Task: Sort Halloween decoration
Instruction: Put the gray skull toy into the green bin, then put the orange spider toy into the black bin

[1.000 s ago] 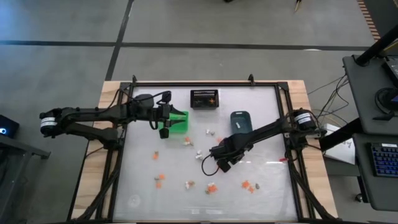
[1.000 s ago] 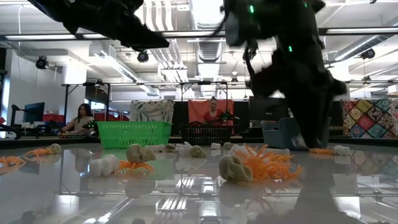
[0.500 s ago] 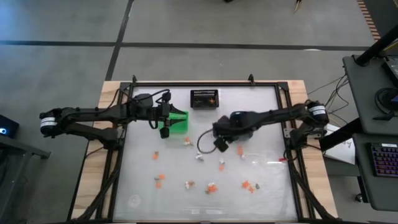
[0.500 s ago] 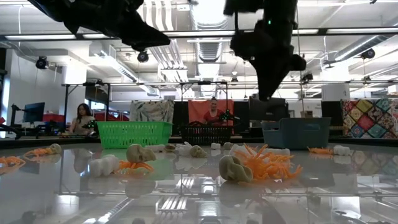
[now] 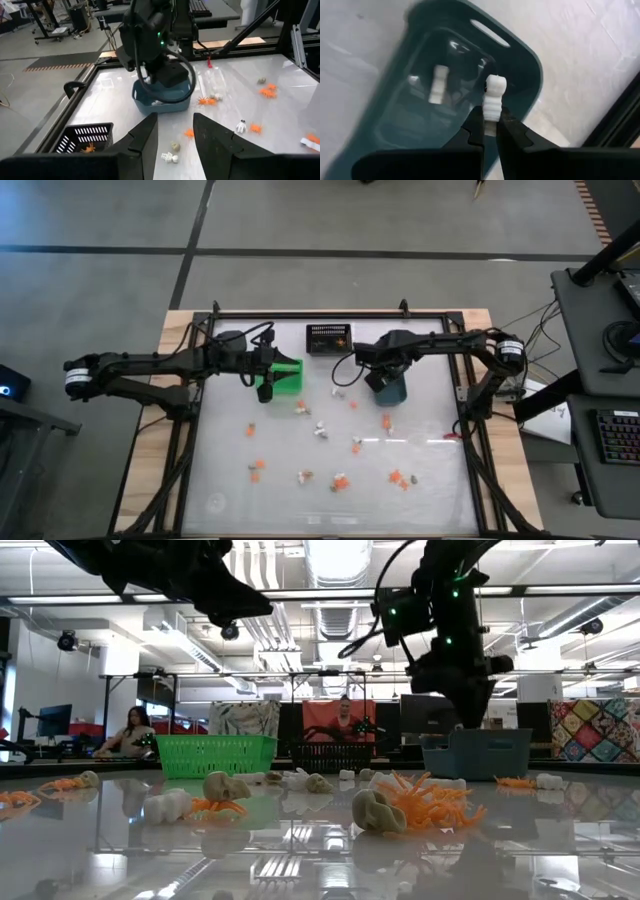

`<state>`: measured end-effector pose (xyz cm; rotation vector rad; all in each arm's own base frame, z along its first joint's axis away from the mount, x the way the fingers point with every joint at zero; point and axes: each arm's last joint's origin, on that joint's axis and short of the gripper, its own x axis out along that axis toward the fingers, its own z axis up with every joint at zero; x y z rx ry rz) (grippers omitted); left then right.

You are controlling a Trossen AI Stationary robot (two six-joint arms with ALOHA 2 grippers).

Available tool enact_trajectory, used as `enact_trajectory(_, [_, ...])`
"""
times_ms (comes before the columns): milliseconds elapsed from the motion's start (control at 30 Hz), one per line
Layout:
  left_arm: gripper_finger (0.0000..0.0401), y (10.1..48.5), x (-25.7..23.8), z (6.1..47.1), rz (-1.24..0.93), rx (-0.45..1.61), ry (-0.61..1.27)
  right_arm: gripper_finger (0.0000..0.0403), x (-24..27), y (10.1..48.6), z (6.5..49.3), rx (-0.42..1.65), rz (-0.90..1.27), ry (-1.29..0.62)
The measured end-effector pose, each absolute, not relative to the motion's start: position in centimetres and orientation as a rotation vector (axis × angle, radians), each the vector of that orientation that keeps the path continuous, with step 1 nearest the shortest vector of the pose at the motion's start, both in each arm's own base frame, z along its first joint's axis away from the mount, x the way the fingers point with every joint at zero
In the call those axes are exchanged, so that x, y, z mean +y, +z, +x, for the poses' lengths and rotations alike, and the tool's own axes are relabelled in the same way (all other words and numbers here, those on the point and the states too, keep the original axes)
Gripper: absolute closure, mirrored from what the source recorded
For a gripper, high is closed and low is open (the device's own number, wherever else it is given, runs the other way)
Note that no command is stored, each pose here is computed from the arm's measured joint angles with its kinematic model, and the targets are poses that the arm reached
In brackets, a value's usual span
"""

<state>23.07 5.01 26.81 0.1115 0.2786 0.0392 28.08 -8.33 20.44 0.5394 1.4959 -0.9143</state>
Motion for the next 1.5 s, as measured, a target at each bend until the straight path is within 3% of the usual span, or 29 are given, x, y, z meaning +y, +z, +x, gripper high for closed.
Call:
enact_trajectory(133, [0.0294, 26.8, 5.0, 23.1, 0.098, 0.279, 0.041, 0.0379, -8.3, 20.1, 27.9, 1.497, 0.513, -0.925])
enact_trajectory(467, [0.0294, 26.7, 5.0, 23.0, 0.025, 0.291, 0.05, 0.0296, -8.4, 19.6, 28.1, 1.469, 0.503, -0.901])
enact_trajectory(900, [0.0294, 25.3, 4.0, 22.7, -0.151, 0.438, 0.045, 0.0294, -7.1, 21.7, 28.0, 1.364, 0.483, -0.843])
enact_trajectory(1500, [0.0294, 23.4, -0.6, 20.9, -0.497, 0.821, 0.243, 0.03, -2.7, 28.3, 27.4, 0.874, 0.33, -0.751])
